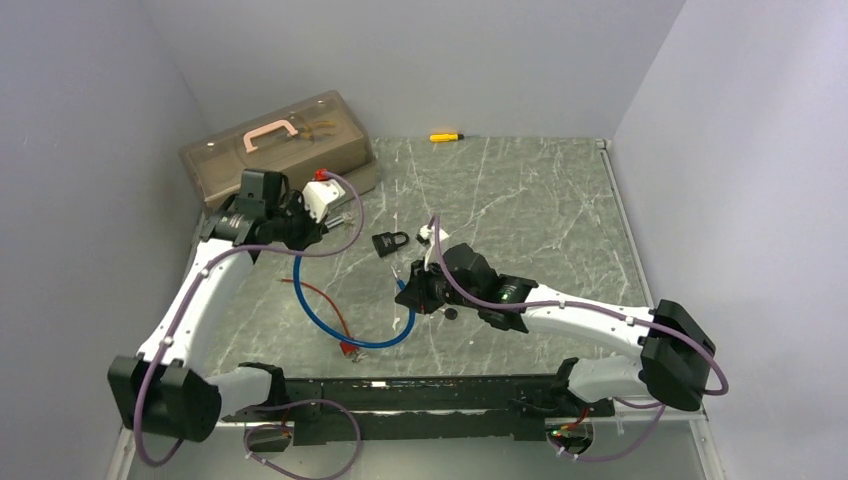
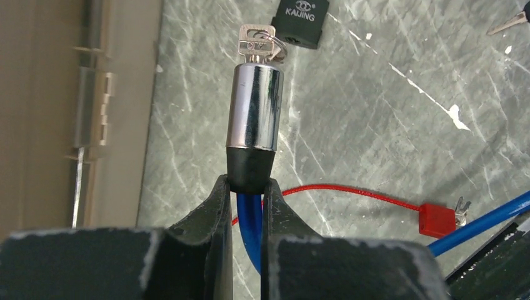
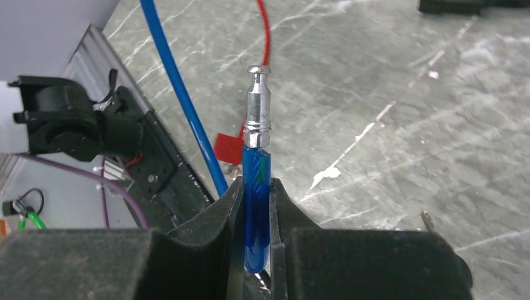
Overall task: Unlock with the key
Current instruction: Place the lock at the center of the board.
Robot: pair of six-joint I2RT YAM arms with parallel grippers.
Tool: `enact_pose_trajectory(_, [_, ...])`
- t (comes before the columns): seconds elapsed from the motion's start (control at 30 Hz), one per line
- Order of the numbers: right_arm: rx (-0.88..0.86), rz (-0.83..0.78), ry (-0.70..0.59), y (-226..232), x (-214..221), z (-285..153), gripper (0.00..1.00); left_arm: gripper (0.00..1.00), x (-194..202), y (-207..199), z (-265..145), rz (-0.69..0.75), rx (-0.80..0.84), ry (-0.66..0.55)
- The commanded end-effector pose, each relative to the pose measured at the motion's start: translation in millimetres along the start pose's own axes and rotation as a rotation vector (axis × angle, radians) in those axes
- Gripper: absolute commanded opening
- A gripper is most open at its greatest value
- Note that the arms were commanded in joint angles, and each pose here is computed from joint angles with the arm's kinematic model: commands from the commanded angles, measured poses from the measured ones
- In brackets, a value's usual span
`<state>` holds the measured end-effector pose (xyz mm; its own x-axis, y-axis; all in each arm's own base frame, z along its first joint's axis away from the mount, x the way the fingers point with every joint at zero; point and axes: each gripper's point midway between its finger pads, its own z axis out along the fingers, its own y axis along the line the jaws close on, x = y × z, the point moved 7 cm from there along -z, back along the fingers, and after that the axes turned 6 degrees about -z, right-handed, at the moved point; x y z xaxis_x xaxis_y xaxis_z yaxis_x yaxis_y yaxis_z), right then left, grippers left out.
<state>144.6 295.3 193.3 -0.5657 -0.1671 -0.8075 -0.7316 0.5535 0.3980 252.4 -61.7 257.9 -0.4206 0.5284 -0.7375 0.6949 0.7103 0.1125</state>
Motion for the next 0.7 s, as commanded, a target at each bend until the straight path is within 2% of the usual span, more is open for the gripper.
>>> enact_pose_trajectory(0.0, [0.017,0.108,-0.044,-8.5,0.5,7.5,0.05,0.0,1.2,12.7,22.5,0.06,0.029,-0.004])
enact_pose_trajectory(0.2, [0.06,0.16,0.077,-23.4,22.8,25.7,0.21,0.0,42.2,20.0,61.9,0.108,0.013,0.1])
enact_pose_trajectory(0.33, [0.096,0.161,0.142,-30.1,31.7,36.0,0.28,0.0,63.7,23.3,79.8,0.093,0.0,0.177])
enact_pose_trajectory(0.53, [0.147,0.163,0.198,-44.8,36.0,44.0,0.4,0.0,73.1,29.8,98.0,0.039,-0.034,0.206])
enact_pose_trajectory(0.67, [0.198,0.152,0.226,-56.1,31.2,37.2,0.47,0.07,75.9,38.6,106.5,-0.011,-0.073,0.248])
